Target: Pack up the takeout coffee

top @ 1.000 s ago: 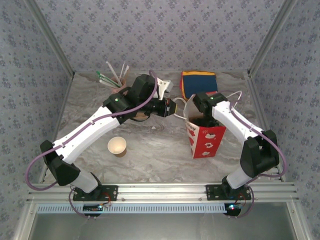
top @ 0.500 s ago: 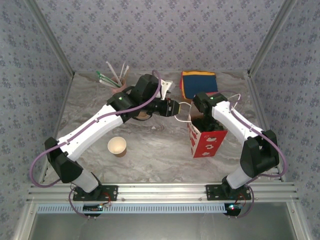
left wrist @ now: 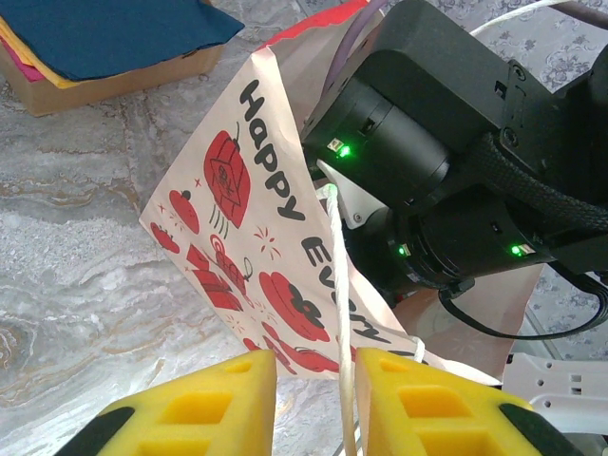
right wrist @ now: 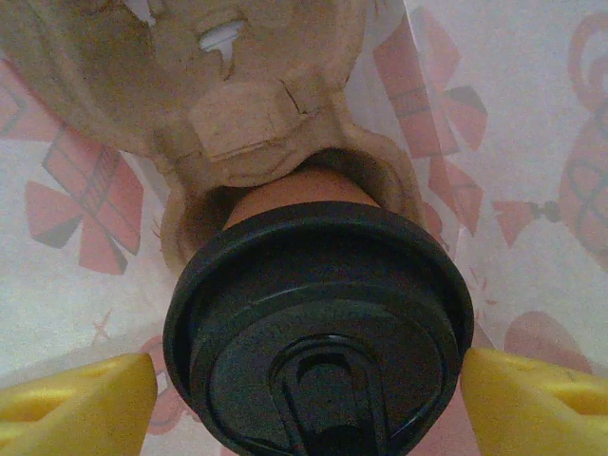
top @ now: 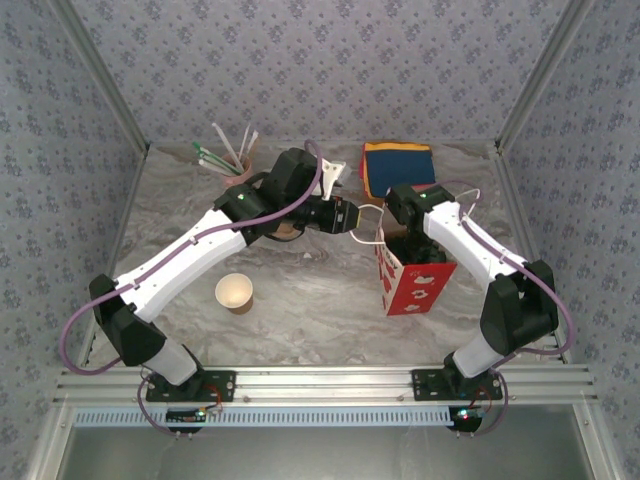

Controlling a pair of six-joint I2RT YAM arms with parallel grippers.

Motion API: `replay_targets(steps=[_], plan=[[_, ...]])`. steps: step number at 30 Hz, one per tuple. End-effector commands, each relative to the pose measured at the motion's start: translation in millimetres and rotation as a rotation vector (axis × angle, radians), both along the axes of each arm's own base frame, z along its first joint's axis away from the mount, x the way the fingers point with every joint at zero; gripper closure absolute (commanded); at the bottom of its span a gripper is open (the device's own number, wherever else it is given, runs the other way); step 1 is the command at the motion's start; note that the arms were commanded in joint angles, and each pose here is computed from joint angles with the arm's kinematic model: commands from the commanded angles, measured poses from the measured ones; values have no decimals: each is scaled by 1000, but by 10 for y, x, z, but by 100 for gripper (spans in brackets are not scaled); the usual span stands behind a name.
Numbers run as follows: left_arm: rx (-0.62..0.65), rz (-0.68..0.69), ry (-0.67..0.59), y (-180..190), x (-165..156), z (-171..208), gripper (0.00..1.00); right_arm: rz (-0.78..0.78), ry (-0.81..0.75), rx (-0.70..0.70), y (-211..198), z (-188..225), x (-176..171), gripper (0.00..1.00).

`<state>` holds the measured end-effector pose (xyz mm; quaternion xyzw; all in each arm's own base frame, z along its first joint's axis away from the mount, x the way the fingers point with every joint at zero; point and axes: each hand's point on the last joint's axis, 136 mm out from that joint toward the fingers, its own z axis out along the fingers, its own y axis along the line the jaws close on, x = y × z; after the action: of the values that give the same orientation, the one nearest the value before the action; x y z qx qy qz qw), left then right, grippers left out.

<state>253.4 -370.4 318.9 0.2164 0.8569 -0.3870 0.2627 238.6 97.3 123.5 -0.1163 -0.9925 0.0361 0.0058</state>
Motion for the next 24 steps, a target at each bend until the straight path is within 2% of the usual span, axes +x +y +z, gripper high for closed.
replay_targets(steps=[1, 24], plan=[[-18, -14, -13, -26, -7, 93, 73, -12, -6, -24, -28, 96, -13, 15], [-6, -8, -17, -28, 22, 53, 73, -23, -15, -38, -42, 162, -34, 14]])
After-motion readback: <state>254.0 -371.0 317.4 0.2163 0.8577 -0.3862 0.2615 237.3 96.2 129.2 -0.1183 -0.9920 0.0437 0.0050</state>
